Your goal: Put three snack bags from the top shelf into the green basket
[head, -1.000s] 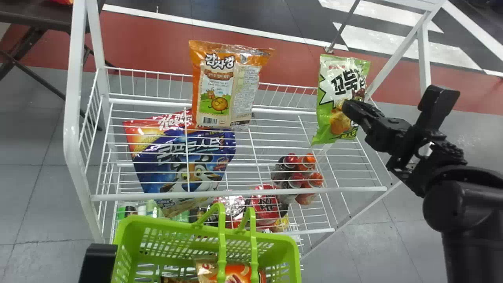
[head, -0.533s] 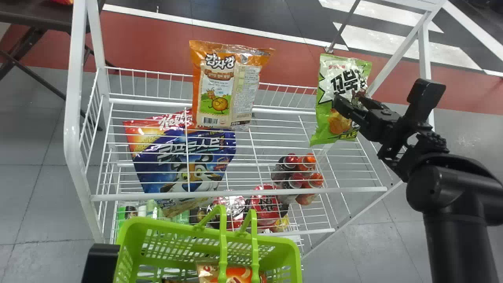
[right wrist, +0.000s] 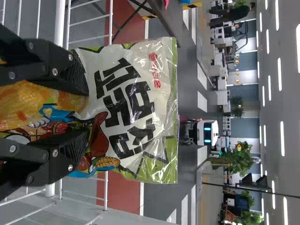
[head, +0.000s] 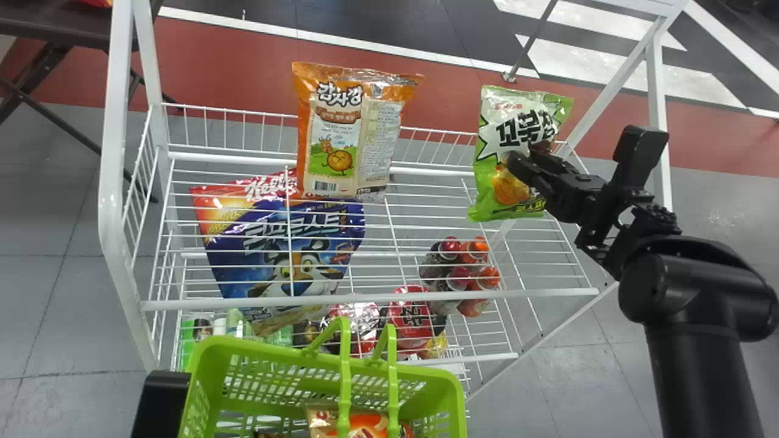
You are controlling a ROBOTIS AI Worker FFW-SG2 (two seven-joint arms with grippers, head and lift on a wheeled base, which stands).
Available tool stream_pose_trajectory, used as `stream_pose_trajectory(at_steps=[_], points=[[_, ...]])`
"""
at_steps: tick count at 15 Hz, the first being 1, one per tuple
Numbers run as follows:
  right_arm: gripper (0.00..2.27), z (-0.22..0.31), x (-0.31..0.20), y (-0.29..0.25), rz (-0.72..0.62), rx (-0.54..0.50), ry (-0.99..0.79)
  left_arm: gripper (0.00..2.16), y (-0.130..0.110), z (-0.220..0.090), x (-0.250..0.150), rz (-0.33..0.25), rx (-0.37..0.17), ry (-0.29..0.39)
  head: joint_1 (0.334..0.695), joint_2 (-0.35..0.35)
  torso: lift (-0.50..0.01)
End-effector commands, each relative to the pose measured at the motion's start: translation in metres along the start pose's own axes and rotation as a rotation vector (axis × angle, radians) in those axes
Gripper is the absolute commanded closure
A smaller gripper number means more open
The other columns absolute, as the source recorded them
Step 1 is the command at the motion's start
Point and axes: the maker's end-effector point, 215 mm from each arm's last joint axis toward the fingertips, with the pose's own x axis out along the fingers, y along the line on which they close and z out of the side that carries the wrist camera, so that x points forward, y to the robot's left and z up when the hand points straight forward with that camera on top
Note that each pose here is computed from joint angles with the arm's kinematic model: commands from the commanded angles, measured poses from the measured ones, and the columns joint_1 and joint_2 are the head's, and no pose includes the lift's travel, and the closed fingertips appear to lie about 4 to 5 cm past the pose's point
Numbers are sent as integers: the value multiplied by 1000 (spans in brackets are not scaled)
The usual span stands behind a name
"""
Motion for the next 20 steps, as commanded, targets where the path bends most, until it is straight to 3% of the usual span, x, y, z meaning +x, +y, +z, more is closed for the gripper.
stream_pose_trajectory(at_steps=[1,5,12,15,20], points=[[2236,2,5,-4,-7,5,-17,1683,2,-1,-1,2,-4,1,695,-350,-45],[2236,6,0,-7,-16,-3,-68,1683,5,-2,-1,9,-12,0,695,-350,-45],[2240,46,-99,6,-2,-1,-141,1683,9,2,-3,18,-12,-14,695,-350,-45],[2240,21,-150,36,86,123,8,1683,8,3,-4,15,-10,-20,695,-350,-45],[2240,-86,-250,127,278,412,468,1683,10,8,-6,19,2,-31,695,-350,-45]])
